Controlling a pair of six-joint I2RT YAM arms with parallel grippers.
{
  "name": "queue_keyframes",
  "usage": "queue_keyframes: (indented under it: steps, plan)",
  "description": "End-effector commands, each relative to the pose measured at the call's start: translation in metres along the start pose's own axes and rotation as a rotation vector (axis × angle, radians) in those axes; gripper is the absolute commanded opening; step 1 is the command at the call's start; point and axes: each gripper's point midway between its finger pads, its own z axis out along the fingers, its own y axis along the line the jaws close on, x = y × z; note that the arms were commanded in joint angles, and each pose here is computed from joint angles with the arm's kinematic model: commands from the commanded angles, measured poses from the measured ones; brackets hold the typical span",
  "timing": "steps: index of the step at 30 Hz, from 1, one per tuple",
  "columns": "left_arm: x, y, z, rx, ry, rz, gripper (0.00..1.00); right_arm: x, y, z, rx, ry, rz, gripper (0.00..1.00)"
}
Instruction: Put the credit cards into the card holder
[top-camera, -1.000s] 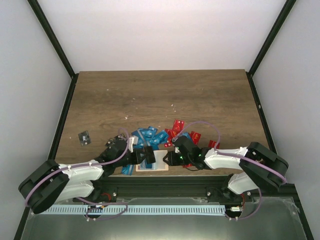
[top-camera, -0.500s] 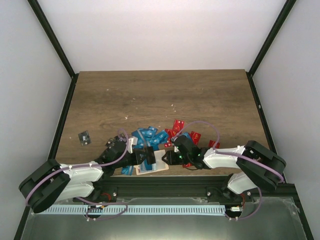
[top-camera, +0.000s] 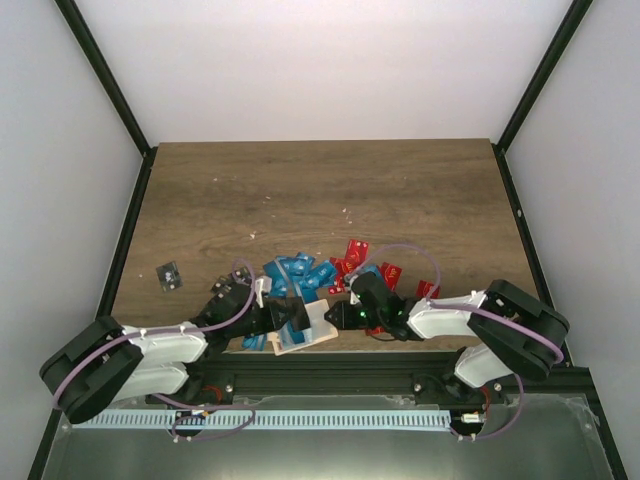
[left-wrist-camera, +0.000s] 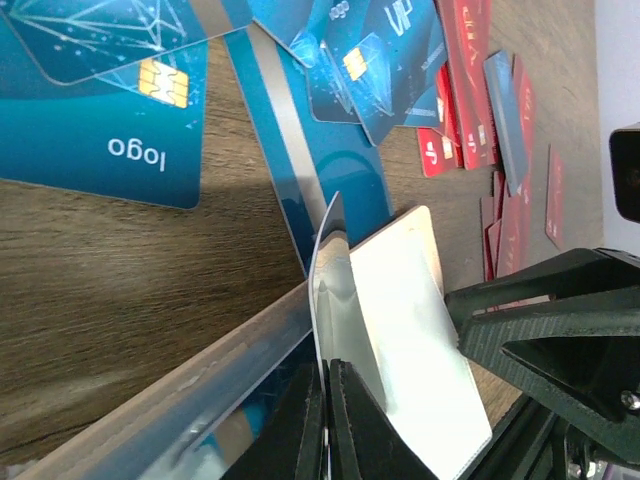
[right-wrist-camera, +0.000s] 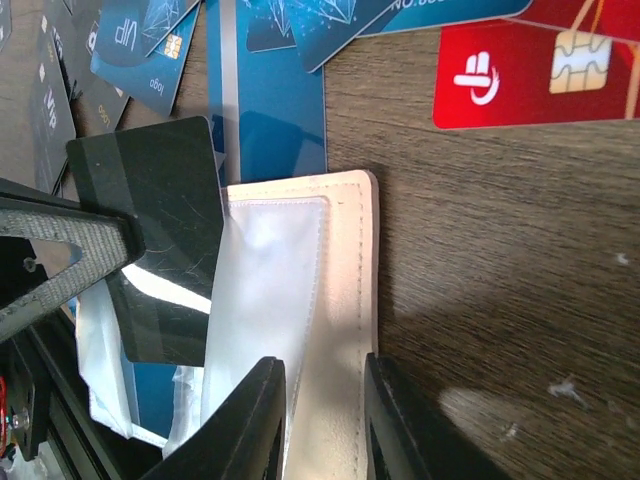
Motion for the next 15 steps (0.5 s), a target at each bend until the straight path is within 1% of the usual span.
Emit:
queue_keyframes:
  steps: [1,4,8,12,15]
  plan:
    - [0.023,0.027,0.002,-0.088,0.08,-0.025,0.04,0.035,-0.015,0.002,-0.003,0.116,0.027,0.23]
    - [0.023,0.024,0.006,-0.068,0.085,-0.02,0.04,0.035,-0.009,0.0,-0.039,0.115,0.019,0.18]
    - [0.023,0.02,0.008,-0.046,0.091,-0.018,0.04,0.033,0.0,-0.004,-0.079,0.106,0.007,0.17]
    - [0.022,0.018,0.009,-0.036,0.093,-0.018,0.04,0.032,0.004,-0.007,-0.118,0.099,0.011,0.12]
    - [0.022,0.017,0.008,-0.033,0.092,-0.017,0.04,0.033,0.008,-0.009,-0.16,0.102,0.02,0.12]
